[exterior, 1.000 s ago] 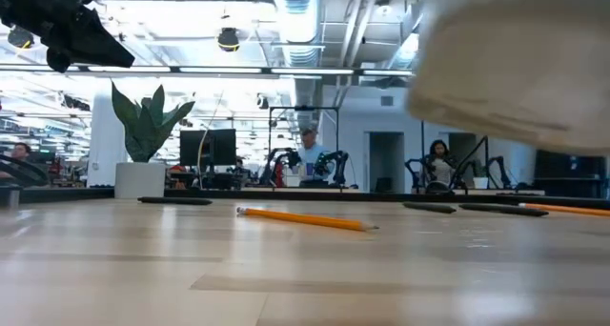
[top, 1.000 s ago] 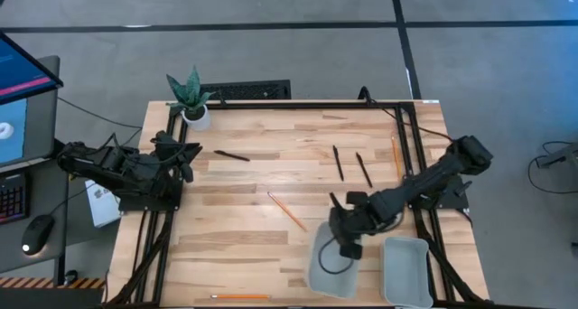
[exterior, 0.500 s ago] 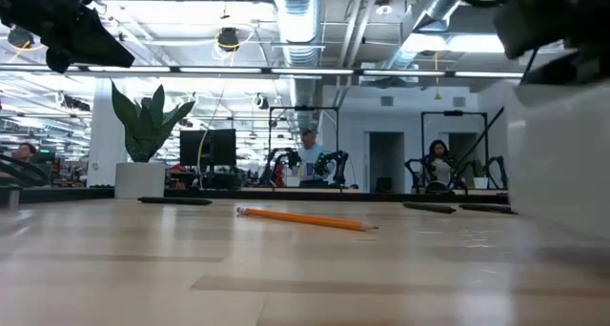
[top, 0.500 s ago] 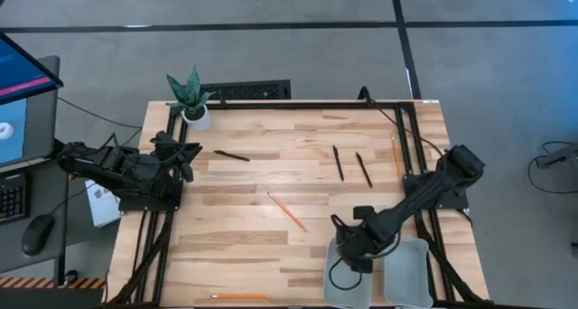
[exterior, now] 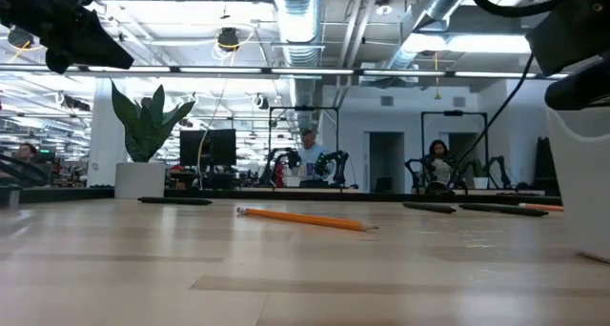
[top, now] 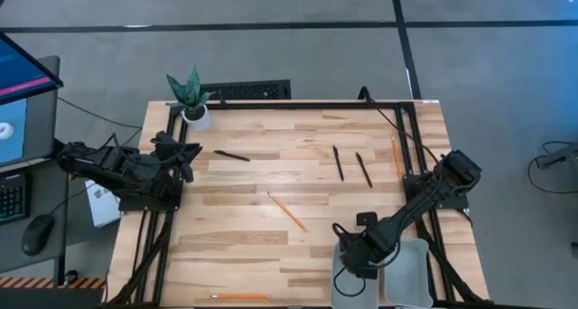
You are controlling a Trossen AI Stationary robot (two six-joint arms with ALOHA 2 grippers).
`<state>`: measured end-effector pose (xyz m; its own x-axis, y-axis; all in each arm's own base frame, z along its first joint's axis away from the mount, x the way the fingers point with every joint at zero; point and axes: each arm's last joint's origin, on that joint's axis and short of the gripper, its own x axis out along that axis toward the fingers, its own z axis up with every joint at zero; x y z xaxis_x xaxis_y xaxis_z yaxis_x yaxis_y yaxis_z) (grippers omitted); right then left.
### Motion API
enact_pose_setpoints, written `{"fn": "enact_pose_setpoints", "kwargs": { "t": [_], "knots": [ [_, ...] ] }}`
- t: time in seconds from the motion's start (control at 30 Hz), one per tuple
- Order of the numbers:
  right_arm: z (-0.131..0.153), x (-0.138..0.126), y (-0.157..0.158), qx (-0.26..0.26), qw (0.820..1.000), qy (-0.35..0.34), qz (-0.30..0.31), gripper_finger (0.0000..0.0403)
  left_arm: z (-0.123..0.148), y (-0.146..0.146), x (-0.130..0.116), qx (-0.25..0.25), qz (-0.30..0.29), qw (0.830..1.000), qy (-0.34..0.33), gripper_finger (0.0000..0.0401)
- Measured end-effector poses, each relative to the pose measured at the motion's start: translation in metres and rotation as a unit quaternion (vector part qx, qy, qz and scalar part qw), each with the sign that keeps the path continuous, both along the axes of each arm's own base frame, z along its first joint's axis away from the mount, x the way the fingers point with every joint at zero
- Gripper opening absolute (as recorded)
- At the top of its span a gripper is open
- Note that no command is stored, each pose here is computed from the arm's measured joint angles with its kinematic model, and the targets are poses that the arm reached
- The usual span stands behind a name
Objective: Sort pens & pencils
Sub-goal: Move the left gray bin to the bottom right of the table
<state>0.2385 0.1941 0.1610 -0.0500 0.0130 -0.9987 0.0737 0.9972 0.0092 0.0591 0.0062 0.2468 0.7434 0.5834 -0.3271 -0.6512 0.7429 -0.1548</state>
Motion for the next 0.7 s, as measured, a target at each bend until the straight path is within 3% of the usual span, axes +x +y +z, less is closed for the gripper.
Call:
{"fn": "enact_pose_setpoints", "kwargs": {
  "t": [0.4, 0.7],
  "knots": [
    [-0.001, 0.003, -0.015, -0.018, 0.997, 0.03, 0.062, 0.0028, 0.0, 0.0, 0.0, 0.001, 0.0, 1.0, 0.002, 0.0064],
    [-0.003, 0.002, -0.016, -0.025, 0.997, 0.03, 0.067, 0.0051, 0.0, 0.0, 0.0, 0.001, 0.0, 1.0, 0.002, 0.0064]
  ]
}}
